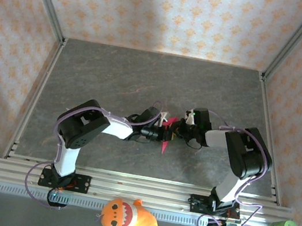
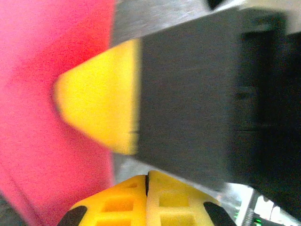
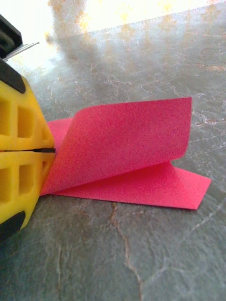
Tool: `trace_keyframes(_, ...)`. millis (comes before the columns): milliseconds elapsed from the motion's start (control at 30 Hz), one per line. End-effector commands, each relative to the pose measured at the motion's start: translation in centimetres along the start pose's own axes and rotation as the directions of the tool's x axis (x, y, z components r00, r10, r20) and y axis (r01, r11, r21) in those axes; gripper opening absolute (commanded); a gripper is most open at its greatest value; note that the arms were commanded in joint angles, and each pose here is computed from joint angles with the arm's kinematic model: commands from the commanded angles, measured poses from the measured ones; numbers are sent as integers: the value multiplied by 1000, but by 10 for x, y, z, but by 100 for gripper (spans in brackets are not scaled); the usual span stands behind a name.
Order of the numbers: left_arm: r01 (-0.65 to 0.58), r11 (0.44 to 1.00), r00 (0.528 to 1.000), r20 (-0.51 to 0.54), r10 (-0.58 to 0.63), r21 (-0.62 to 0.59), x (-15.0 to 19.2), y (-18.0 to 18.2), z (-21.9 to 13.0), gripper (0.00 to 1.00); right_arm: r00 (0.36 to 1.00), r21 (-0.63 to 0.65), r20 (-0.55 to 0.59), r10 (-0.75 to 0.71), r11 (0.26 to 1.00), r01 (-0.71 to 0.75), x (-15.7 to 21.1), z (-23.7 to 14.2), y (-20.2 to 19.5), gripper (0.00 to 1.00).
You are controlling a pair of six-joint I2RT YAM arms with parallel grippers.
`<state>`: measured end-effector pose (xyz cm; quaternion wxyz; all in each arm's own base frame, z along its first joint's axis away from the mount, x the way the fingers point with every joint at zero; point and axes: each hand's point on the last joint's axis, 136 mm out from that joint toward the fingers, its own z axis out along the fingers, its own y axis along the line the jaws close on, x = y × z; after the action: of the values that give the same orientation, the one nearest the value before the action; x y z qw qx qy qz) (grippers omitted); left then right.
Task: Fold a paper plane with a square sheet of paper (pick it up from the middle)
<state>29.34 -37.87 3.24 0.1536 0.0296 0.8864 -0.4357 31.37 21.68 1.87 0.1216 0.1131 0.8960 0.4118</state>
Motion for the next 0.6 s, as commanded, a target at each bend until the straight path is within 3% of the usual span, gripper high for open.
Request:
trace_keyframes(0,14,998,1000,-26,-15,-63,12,20,6,5,999,230,16,52,972,-55,13,5,-62,7)
trace_keyframes(233,-78,982,983,-176,48,-172,57,40,2,7,998,278,33,47,959,-54,10,4,-71,7)
trace_keyframes(567,-116,983,974,-208,85,-141,78,27,-15,13,998,311,43,39,949,-51,10,2,-77,3)
